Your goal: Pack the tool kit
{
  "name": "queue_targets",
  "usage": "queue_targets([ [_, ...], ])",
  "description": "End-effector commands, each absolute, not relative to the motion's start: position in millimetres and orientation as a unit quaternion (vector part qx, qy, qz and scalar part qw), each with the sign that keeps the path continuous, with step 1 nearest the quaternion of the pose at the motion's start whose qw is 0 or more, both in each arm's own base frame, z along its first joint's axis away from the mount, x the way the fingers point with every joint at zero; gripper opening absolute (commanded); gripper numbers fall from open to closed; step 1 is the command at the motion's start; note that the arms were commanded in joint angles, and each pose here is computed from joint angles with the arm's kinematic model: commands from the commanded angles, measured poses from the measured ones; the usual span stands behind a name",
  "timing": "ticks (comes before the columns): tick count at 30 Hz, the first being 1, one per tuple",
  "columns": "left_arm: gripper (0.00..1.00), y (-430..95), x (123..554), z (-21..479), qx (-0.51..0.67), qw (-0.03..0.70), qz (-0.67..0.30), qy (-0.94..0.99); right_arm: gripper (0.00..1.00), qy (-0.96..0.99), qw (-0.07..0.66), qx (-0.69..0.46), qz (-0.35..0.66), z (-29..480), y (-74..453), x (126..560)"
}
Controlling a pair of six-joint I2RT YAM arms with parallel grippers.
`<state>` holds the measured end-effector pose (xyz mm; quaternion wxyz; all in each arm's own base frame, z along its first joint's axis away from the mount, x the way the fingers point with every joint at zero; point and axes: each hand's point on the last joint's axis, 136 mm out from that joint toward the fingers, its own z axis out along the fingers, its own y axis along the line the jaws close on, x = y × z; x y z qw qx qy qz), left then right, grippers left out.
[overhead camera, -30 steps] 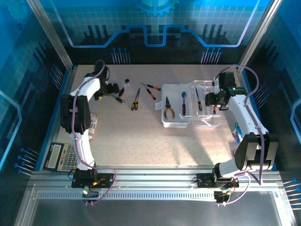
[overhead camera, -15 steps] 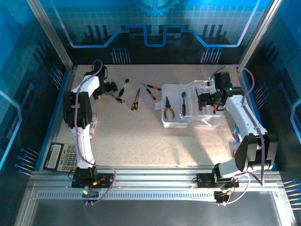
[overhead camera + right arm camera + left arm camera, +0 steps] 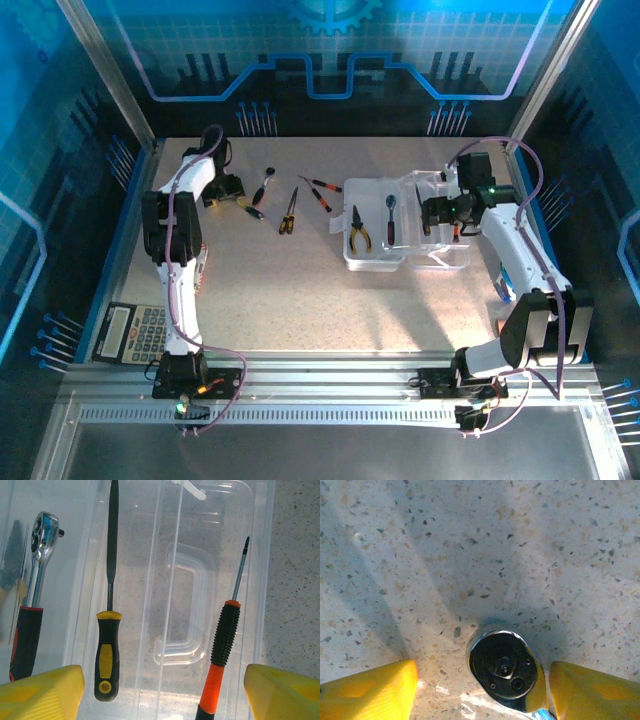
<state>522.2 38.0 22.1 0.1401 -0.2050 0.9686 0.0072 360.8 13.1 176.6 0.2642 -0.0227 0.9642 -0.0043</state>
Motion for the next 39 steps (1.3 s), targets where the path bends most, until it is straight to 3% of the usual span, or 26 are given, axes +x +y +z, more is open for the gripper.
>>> queue_targets([
  [1, 0.64, 31, 517, 18, -0.181, 0.117, 0.014, 0.976, 0.85, 0.961, 0.273, -0.036, 0.002, 188, 18, 356],
  [15, 0.31, 11, 511, 16, -0.162, 0.11, -0.04, 0.98, 0.85, 0.957, 0.286, -0.039, 0.006, 199, 20, 353],
  [16, 0.27, 11, 510, 15, -0.162, 0.109, -0.042, 0.98, 0.85, 0.957, 0.287, -0.039, 0.006, 200, 20, 353],
  [17, 0.11, 10, 509, 15, -0.161, 0.108, -0.043, 0.98, 0.85, 0.957, 0.288, -0.039, 0.006, 200, 20, 353],
  [18, 0.02, 10, 508, 14, -0.16, 0.107, -0.043, 0.98, 0.85, 0.957, 0.288, -0.04, 0.006, 200, 20, 352],
  [19, 0.0, 10, 507, 14, -0.159, 0.107, -0.043, 0.98, 0.85, 0.957, 0.288, -0.04, 0.007, 200, 20, 352],
  [30, 0.0, 5, 492, 35, -0.149, 0.122, -0.06, 0.979, 0.85, 0.953, 0.299, -0.044, 0.019, 209, 24, 352],
  [39, 0.0, -28, 480, 101, -0.137, 0.183, -0.152, 0.962, 0.85, 0.949, 0.309, -0.056, 0.034, 220, 35, 348],
])
